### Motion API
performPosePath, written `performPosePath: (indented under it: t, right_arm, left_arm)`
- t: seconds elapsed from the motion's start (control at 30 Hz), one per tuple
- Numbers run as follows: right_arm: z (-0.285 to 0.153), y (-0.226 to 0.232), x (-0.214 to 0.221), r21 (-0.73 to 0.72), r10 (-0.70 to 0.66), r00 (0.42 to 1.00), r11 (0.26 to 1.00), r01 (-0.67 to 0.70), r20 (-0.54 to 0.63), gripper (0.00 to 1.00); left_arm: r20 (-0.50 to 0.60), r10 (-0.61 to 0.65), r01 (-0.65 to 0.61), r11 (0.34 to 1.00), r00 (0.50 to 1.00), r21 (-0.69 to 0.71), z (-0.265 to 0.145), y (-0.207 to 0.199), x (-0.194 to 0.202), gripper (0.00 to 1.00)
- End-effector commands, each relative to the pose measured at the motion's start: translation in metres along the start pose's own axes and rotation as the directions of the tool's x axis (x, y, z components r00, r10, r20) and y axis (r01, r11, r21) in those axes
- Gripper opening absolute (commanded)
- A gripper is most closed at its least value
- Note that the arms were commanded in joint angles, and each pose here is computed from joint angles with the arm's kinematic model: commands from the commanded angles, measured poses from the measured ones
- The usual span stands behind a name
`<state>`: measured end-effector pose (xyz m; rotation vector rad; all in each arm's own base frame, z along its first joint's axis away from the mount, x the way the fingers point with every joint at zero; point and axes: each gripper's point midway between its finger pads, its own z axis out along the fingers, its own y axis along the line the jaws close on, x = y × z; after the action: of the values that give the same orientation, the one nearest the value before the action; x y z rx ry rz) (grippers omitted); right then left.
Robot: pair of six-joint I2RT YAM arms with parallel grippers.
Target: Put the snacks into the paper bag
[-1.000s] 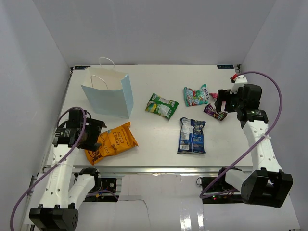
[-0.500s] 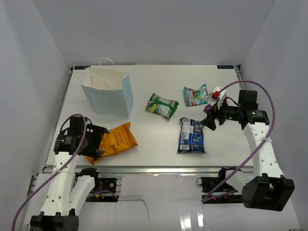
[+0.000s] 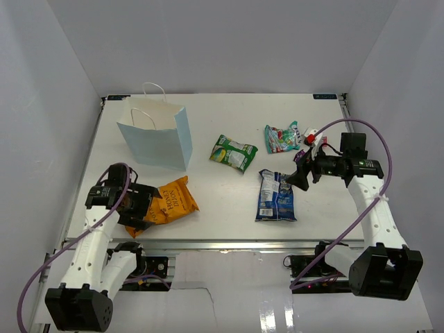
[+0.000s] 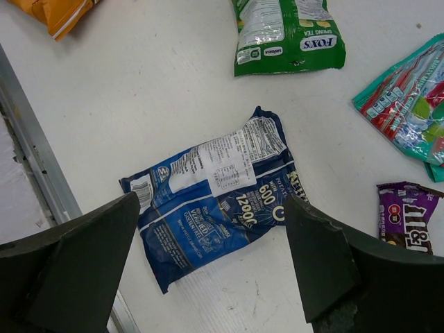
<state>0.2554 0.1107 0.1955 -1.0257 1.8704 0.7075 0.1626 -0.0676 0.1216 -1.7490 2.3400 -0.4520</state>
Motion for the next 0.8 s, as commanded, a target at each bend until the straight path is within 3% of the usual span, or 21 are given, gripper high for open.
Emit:
performPosePath:
  t: [0.0, 0.4, 0.7, 0.77]
  right_arm:
    - [0.005, -0.003, -0.007, -0.026, -0.011, 0.999, 1.000, 0.012, 0.037, 0.90]
    - [0.014, -0.011, 0.002, -0.050, 0.018, 1.000, 0.999, -0.017, 0.016, 0.90]
    - [0.017, -0.014, 0.001, -0.064, 0.033, 0.999, 0.997, -0.032, 0.015, 0.90]
    - [0.017, -0.015, 0.002, -0.062, 0.032, 0.999, 0.998, -0.031, 0.014, 0.90]
  left_arm:
    - [-0.023, -0.142, 0.142, 0.990, 0.990, -0.002, 0.003, -0.006, 0.003, 0.92]
    - [0.025, -0.132, 0.134, 0.983, 0.991, -0.129, 0.046, 0.024, -0.006, 0.90]
    - [0.092, -0.029, 0.032, 0.999, 0.995, -0.040, 0.082, 0.014, -0.024, 0.87]
    - [0.093, 0.008, -0.008, 1.000, 0.996, 0.008, 0.086, 0.009, -0.024, 0.78]
